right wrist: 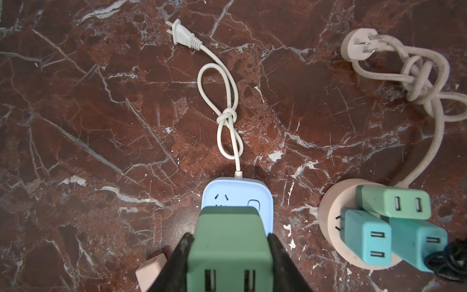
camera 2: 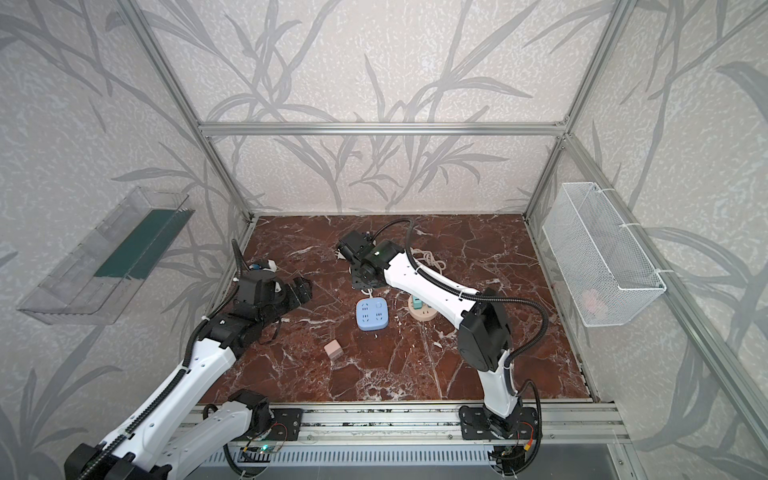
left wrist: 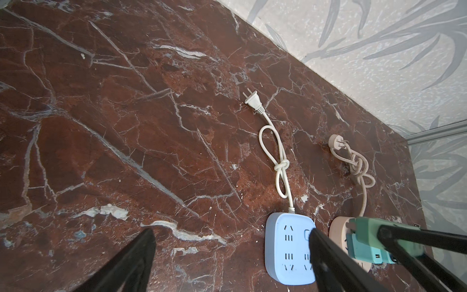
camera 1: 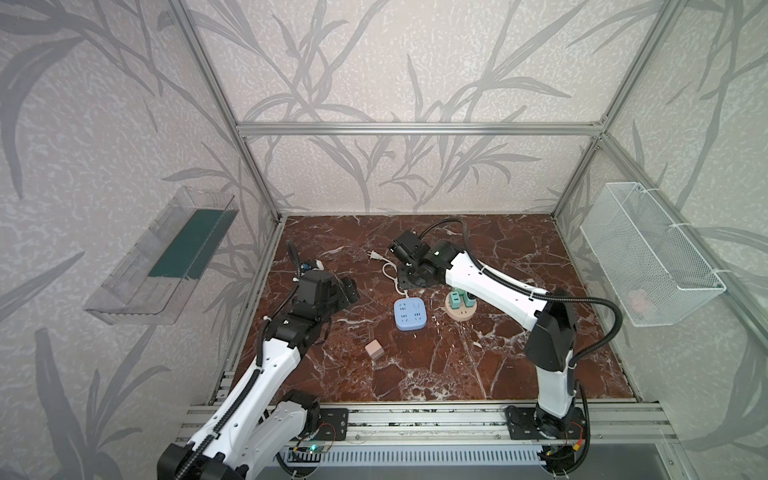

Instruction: Insert the plug

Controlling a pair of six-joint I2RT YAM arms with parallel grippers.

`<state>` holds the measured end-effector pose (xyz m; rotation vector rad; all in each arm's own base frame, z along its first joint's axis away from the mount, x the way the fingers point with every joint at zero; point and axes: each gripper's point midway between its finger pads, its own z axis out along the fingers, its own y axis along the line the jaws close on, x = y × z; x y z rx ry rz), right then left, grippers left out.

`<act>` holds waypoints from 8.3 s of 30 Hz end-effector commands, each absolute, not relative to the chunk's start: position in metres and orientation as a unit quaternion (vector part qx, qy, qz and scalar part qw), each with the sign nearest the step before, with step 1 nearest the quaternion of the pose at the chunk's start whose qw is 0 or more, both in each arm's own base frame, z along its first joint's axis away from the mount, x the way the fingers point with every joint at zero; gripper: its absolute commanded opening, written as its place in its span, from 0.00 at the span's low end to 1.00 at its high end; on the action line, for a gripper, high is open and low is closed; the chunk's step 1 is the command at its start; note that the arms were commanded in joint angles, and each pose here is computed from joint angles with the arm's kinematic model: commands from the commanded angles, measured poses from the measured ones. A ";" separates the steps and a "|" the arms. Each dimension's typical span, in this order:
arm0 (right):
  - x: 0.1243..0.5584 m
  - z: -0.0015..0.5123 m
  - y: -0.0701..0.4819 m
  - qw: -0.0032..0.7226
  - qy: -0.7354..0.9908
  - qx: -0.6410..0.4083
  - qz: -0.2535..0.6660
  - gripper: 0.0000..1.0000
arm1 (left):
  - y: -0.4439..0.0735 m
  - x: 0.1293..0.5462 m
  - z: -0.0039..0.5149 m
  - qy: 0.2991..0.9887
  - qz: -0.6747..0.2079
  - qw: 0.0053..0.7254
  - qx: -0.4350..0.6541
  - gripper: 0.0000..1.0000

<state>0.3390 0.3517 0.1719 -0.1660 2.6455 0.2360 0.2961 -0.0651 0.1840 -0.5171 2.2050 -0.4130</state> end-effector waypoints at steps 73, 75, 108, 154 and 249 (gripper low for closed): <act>0.309 0.093 0.362 0.163 0.982 -0.087 0.042 0.00 | -0.069 0.298 0.164 0.873 -0.177 0.404 -0.208 0.92; 0.308 0.094 0.362 0.166 0.981 -0.089 0.043 0.00 | -0.069 0.298 0.164 0.873 -0.178 0.404 -0.207 0.92; 0.312 0.105 0.357 0.186 0.976 -0.103 0.040 0.00 | -0.071 0.297 0.156 0.876 -0.182 0.395 -0.207 0.92; 0.290 0.053 0.344 0.133 0.982 -0.133 -0.009 0.00 | -0.071 0.297 0.154 0.876 -0.182 0.396 -0.208 0.92; 0.322 0.156 0.312 0.228 0.962 -0.111 0.103 0.62 | -0.155 0.196 0.057 0.941 -0.154 0.174 -0.245 0.67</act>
